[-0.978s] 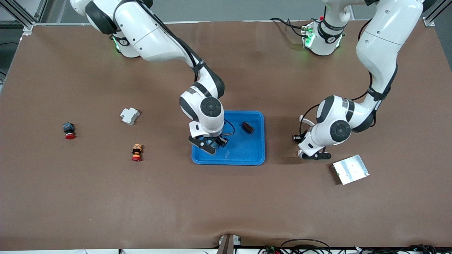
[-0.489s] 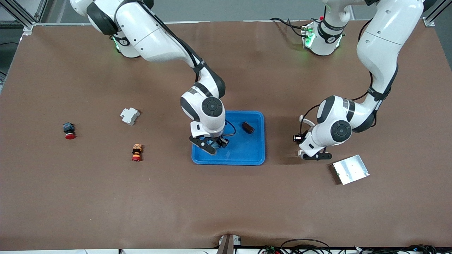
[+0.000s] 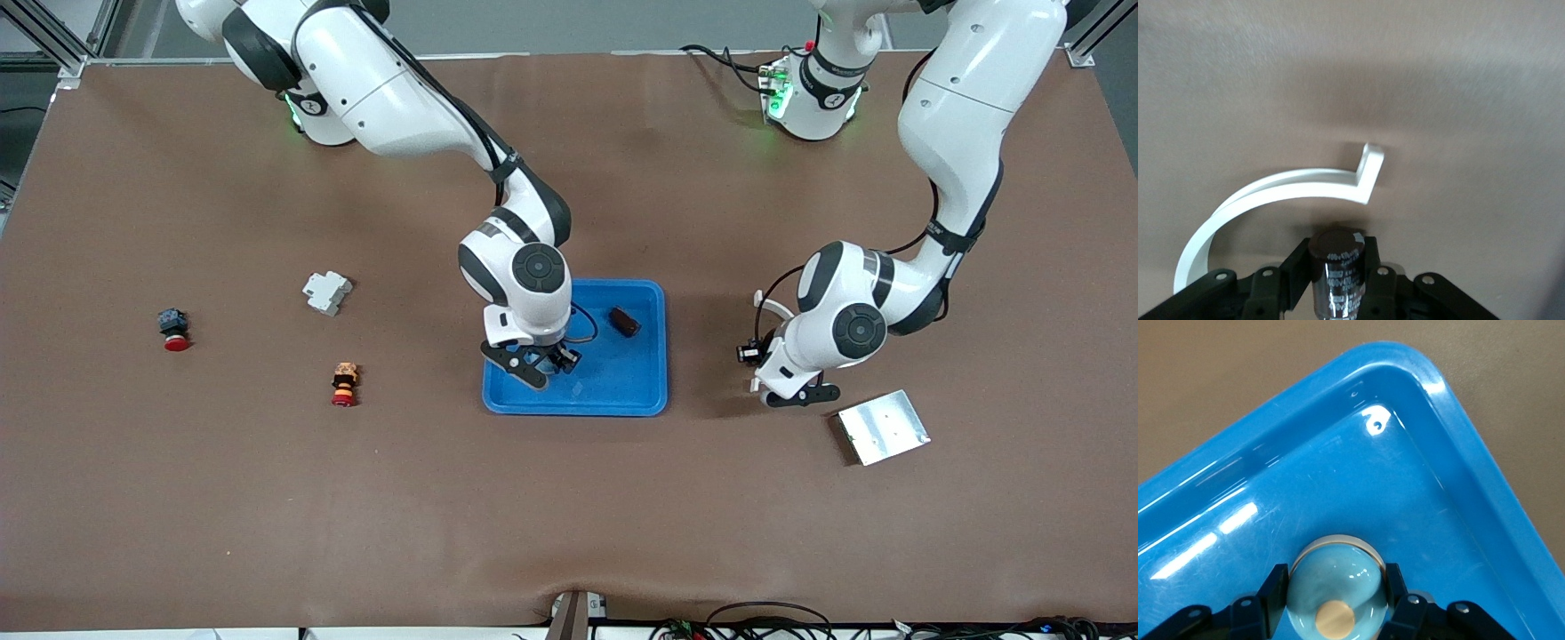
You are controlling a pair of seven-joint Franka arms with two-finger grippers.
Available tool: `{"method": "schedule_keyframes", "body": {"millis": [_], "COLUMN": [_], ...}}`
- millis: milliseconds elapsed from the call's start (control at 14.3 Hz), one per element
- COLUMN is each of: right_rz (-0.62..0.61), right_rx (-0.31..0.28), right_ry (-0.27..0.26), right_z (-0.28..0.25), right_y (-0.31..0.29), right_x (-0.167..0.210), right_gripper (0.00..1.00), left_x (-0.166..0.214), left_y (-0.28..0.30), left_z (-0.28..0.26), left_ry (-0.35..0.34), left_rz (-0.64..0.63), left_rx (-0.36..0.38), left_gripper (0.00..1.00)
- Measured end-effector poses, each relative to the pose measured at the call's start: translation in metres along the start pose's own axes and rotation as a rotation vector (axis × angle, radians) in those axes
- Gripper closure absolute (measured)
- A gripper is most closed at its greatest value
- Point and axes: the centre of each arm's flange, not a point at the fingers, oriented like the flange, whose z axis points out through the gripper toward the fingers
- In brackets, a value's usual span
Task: Place electrolytic capacitor and blue bell in tray
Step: 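Carry the capacitor toward the tray while the right gripper releases the bell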
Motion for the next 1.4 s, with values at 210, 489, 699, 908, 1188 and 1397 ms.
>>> {"method": "schedule_keyframes", "body": {"millis": [210, 489, 699, 908, 1188, 1397], "right_rz": [0.010, 0.016, 0.018, 0.019, 0.023, 0.002], "right_rx": [0.000, 0.004, 0.005, 0.004, 0.004, -0.057], "right_ry": [0.000, 0.001, 0.002, 0.002, 0.010, 0.012], "right_z": [0.000, 0.000, 0.000, 0.000, -0.002, -0.029], "right_y": [0.000, -0.002, -0.003, -0.003, -0.004, -0.009], "right_x": [0.000, -0.002, -0.002, -0.002, 0.004, 0.014], "right_gripper": [0.37, 0.37, 0.37, 0.37, 0.04, 0.00], "left_x": [0.006, 0.003, -0.004, -0.012, -0.015, -0.021], "left_y": [0.015, 0.044, 0.072, 0.107, 0.132, 0.152], "left_z": [-0.018, -0.032, -0.040, -0.055, -0.074, -0.075], "left_ry": [0.019, 0.041, 0.058, 0.082, 0.073, 0.061], "left_rz": [-0.108, -0.268, -0.390, -0.497, -0.614, -0.669], "left_rx": [-0.009, -0.021, -0.035, -0.065, -0.129, -0.149], "left_gripper": [0.65, 0.65, 0.65, 0.65, 0.65, 0.65]}}
